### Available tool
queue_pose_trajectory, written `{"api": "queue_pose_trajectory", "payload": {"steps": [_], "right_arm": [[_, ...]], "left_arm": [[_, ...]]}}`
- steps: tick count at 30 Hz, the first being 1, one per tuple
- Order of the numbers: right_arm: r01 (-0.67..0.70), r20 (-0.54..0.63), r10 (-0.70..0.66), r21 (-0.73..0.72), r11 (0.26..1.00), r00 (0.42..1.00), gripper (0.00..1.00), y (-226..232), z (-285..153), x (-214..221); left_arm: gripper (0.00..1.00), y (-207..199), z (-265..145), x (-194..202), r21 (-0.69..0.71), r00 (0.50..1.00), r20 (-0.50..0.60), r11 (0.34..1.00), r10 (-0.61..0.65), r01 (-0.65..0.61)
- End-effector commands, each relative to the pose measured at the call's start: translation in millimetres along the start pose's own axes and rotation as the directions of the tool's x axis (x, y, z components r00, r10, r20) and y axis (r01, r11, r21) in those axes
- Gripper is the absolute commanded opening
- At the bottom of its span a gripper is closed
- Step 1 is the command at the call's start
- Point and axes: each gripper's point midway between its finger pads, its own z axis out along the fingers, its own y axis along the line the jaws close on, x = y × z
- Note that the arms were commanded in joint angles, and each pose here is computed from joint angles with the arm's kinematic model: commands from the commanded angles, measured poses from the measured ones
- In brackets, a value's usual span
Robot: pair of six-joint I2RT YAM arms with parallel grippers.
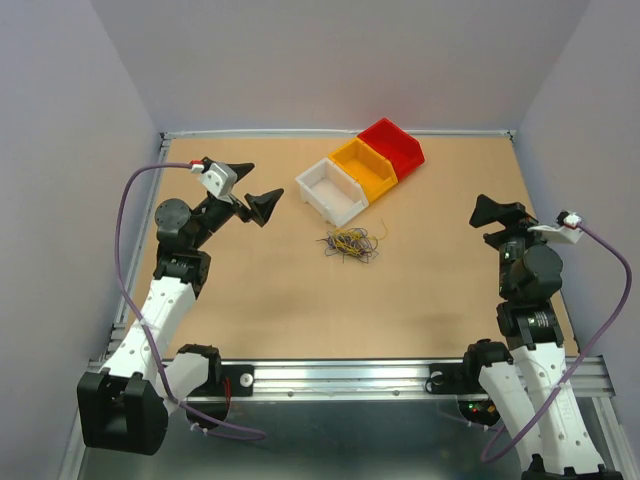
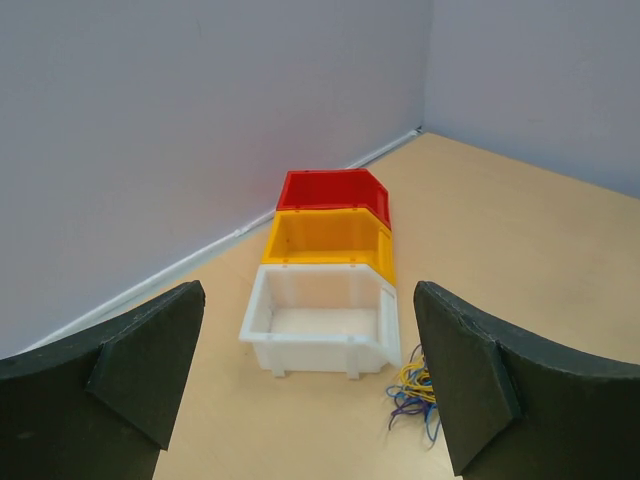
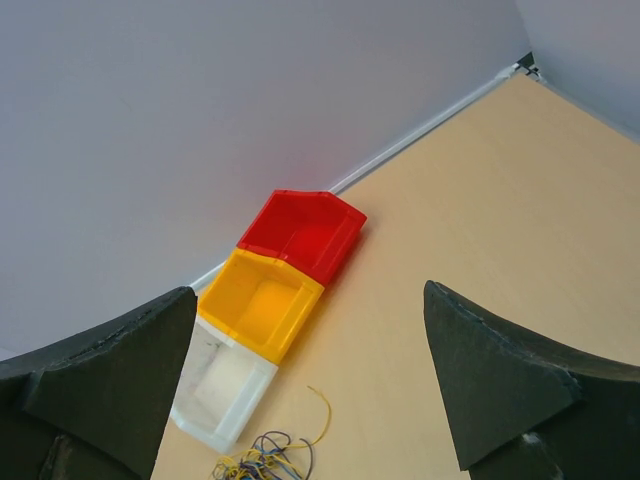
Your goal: Untangle the cables
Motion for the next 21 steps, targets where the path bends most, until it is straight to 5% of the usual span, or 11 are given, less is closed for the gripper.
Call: {"api": "queue_pose_trajectory", "payload": {"steps": [1, 9, 15, 21], "right_arm": [[0.015, -0.003, -0.015, -0.040, 0.999, 1.000, 1.00, 5.3, 0.4, 3.5], [0.086, -0.196, -0.128, -0.209, 0.974, 0.972, 1.00, 33.9, 10.1, 42.4], [0.112, -0.230, -0.171, -0.250, 0.962, 0.958, 1.00, 36.8, 9.5, 52.4], [0.126, -0.222, -0.192, -0.277, 0.952, 0.956, 1.00, 38.7, 4.3, 51.7]], "left_arm": [[0.99, -4.5, -1.0, -17.4, 0.019, 0.994, 0.052, 0.995, 0.099, -0.100], [0.99, -46.5, 38.0, 49.3, 0.234, 0.970, -0.176, 0.964, 0.165, -0.122], [0.99, -80.3, 66.5, 135.8, 0.312, 0.871, -0.418, 0.941, 0.259, -0.130], [0.98, -105.1, 80.1, 193.8, 0.394, 0.765, -0.540, 0.909, 0.351, -0.139]]}}
